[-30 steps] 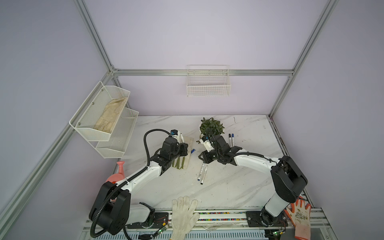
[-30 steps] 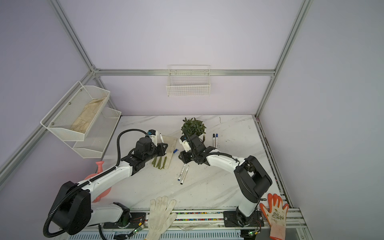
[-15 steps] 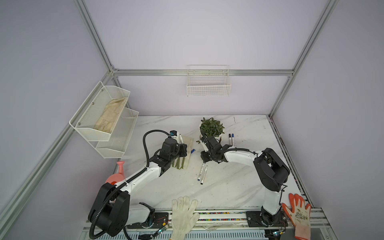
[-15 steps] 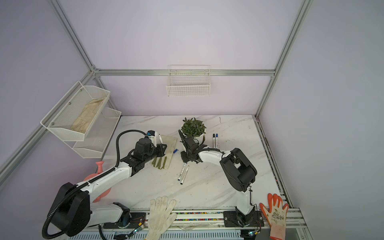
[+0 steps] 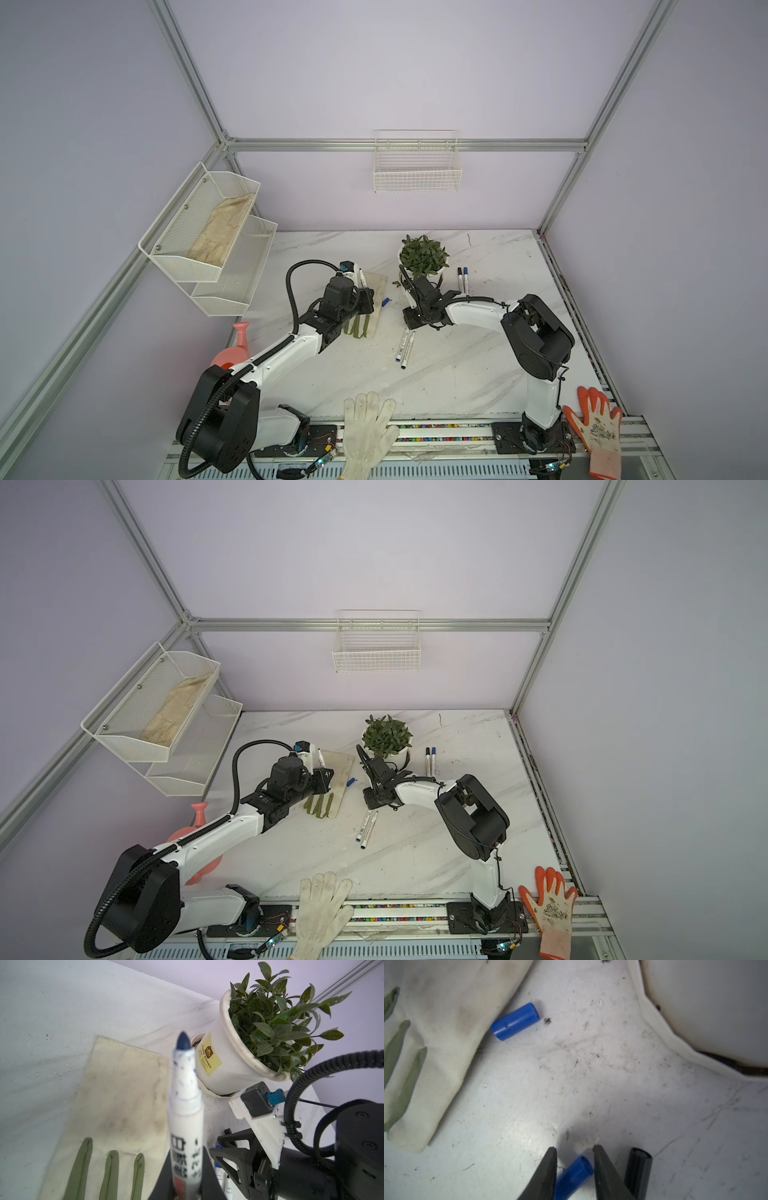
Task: Insert the pens into the pen caps
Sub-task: 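Lower the right gripper to the table and grasp a blue cap, then lift the blue cap with the right gripper over the held marker tip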
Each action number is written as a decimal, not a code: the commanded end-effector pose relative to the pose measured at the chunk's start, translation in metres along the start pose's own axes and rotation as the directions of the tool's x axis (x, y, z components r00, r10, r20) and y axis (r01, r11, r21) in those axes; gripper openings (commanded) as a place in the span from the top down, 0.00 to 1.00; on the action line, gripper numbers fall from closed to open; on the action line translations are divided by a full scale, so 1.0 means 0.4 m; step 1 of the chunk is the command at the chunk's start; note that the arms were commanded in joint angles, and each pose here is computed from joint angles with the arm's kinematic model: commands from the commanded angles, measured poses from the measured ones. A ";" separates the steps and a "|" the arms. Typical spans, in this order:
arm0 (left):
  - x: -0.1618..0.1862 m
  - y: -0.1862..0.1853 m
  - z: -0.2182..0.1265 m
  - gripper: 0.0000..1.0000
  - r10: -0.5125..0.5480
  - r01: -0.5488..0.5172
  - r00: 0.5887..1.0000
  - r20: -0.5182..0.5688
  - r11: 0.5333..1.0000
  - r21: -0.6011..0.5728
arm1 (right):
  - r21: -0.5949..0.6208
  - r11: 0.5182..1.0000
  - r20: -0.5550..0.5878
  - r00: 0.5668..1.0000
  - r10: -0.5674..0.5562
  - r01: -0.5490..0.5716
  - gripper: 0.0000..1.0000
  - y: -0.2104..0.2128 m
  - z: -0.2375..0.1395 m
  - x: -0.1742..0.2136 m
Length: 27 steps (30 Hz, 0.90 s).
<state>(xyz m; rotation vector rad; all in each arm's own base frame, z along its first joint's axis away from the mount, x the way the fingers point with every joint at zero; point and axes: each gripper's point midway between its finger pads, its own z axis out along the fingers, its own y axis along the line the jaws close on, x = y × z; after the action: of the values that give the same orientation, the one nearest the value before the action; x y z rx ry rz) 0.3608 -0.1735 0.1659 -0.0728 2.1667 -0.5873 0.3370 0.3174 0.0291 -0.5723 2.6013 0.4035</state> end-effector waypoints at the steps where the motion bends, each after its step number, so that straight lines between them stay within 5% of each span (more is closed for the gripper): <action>1: 0.017 0.003 -0.013 1.00 0.018 -0.018 1.000 0.005 1.000 0.015 | 0.028 1.000 -0.083 0.997 0.007 -0.005 0.71 -0.012 0.030 0.053; 7: 0.016 -0.003 -0.013 1.00 0.030 -0.030 1.000 0.001 0.999 0.025 | 0.010 1.000 -0.098 0.995 0.009 -0.008 0.78 0.000 0.039 0.049; 17: 0.015 -0.014 -0.005 1.00 0.037 -0.037 0.999 -0.010 0.998 0.043 | 0.046 0.998 -0.020 0.999 -0.036 0.037 0.69 -0.001 -0.016 -0.025; 27: 0.019 -0.019 -0.004 1.00 0.046 -0.045 0.999 -0.016 0.998 0.054 | 0.046 0.998 -0.118 0.992 -0.040 0.046 0.69 -0.004 -0.015 0.038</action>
<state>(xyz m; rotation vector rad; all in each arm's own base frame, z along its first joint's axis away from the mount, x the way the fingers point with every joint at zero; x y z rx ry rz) 0.3579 -0.1792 0.1662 -0.0258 2.1715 -0.6117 0.3363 0.3162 0.0286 -0.6125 2.6485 0.3440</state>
